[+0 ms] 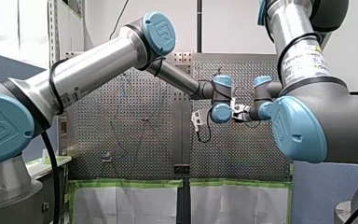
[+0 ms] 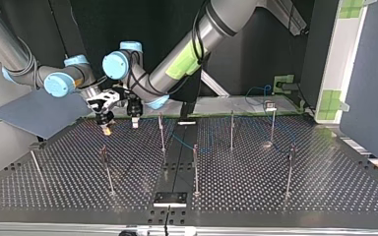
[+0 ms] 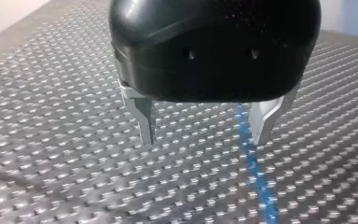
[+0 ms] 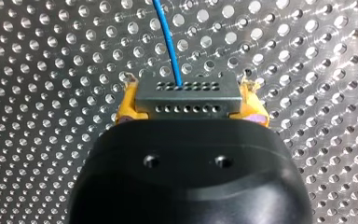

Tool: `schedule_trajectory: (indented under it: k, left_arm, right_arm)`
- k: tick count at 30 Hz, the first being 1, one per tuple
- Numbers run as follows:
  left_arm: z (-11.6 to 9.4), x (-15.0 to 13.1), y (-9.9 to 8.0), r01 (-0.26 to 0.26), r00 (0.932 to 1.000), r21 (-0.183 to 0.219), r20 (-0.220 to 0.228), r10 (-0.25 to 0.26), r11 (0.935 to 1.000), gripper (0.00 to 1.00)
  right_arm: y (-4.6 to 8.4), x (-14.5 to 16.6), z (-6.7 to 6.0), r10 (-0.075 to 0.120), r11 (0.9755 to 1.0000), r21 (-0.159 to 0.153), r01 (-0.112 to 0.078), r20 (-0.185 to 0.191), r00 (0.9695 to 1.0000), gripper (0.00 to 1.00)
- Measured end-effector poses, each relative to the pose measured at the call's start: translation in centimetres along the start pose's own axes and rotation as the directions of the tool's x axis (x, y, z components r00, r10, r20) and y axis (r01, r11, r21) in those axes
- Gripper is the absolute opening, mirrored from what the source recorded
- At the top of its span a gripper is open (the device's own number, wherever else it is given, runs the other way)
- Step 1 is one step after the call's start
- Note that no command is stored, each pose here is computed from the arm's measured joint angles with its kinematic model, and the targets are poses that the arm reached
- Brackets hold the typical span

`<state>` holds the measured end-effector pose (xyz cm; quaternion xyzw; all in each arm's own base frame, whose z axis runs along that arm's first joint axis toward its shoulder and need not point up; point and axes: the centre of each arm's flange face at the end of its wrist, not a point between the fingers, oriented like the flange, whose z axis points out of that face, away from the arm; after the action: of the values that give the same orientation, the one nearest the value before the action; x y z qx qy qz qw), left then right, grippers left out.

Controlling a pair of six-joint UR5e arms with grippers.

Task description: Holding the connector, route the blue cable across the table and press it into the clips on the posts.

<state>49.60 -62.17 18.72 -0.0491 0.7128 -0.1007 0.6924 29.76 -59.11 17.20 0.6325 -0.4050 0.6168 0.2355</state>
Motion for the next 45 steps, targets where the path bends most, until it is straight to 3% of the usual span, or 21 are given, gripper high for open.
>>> schedule_trajectory:
  k: [6,15,25,32,39,45]
  left_arm:
    - [1.1,-0.1,0.3,0.005,1.0,-0.004,0.007,-0.005,1.0,1.0]
    - [2.1,3.7,1.8,-0.027,0.999,-0.005,-0.037,0.026,0.9996,1.0]
    - [3.9,3.5,3.4,-0.02,0.9994,-0.03,-0.029,0.019,0.9993,1.0]
    - [4.2,3.6,3.7,-0.023,0.9992,-0.024,-0.034,0.022,0.9995,1.0]
    - [4.1,5.0,3.8,-0.04,0.9968,0.0,-0.069,0.04,0.9992,1.0]
    - [4.1,5.2,4.1,-0.037,0.996,-0.006,-0.082,0.037,0.9993,1.0]
  right_arm:
    - [0.0,0.0,0.0,0.0,1.0,0.0,0.0,0.0,1.0,0.0]
    - [0.6,0.1,-0.1,0.003,1.0,-0.008,-0.003,-0.002,1.0,0.0]
    - [0.6,0.2,0.0,0.005,1.0,-0.008,-0.005,-0.011,0.9999,0.0]
    - [0.7,0.3,0.1,0.01,0.9999,-0.007,-0.01,-0.018,0.9998,0.0]
    - [0.7,0.3,0.1,0.009,0.9999,-0.007,-0.009,-0.018,0.9998,0.0]
    - [0.6,0.3,0.1,0.008,0.9999,-0.007,-0.009,-0.017,0.9998,0.0]
